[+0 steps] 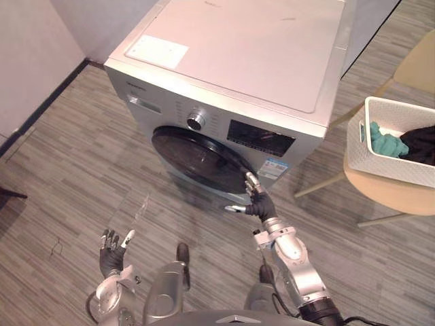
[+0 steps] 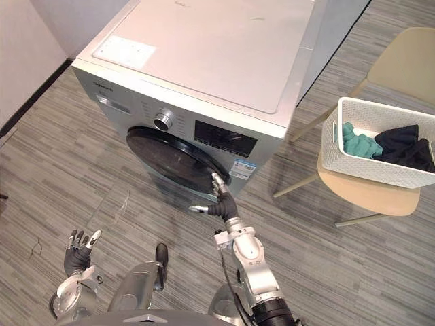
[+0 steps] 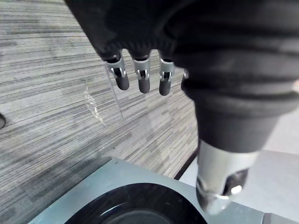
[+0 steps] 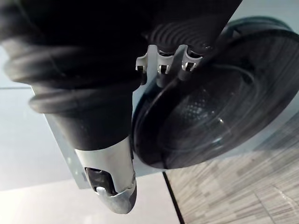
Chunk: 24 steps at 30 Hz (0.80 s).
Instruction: Pick up the laundry basket with both hands and put the clothes into the washing machine.
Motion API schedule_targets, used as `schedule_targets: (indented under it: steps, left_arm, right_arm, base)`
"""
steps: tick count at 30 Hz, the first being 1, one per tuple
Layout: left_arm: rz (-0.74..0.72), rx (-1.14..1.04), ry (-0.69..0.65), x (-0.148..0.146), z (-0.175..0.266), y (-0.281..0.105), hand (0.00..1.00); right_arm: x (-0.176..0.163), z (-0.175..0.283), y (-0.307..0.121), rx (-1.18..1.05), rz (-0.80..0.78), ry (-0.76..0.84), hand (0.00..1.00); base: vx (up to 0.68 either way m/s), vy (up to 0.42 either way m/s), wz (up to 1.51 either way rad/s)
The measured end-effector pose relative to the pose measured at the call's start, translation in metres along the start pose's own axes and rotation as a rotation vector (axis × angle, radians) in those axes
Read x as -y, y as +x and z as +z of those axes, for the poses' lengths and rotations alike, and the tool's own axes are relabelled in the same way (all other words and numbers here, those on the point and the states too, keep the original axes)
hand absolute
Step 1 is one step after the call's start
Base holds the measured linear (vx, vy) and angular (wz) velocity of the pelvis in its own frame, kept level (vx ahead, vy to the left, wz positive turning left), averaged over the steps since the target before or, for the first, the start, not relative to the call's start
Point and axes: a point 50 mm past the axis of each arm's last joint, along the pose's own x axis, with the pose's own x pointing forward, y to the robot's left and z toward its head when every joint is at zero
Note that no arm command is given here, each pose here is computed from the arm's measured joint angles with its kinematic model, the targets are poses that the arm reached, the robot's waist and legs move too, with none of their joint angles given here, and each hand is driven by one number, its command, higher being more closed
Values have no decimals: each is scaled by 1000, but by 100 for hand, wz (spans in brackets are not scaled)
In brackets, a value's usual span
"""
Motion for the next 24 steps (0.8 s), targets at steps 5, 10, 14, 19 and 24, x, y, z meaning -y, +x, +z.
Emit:
schedule_targets:
  steps: [5, 10, 14, 19, 24]
  left_arm:
    - [-3, 29, -1, 1, 8, 3, 0]
    - [-39, 27, -39, 19, 6, 4, 0]
    - [-64, 17, -51, 31, 4, 3, 0]
    - [-90, 23, -55, 41, 6, 6, 0]
    - [-136, 33, -60, 56, 9, 9, 0]
  right_arm:
    - [-12, -1, 33, -16, 11, -116, 0]
    - [12, 36, 75, 80, -87, -363, 0]
    - [51, 66, 92, 123, -286, -526, 0]
    - [68, 80, 94, 128, -460, -620, 0]
    - [72, 104, 104, 176, -545, -673, 0]
  base:
    - [-29, 134, -55]
    - [-110, -34, 8]
    - [-48, -86, 25]
    - [5, -61, 11]
    - [-7, -13, 2]
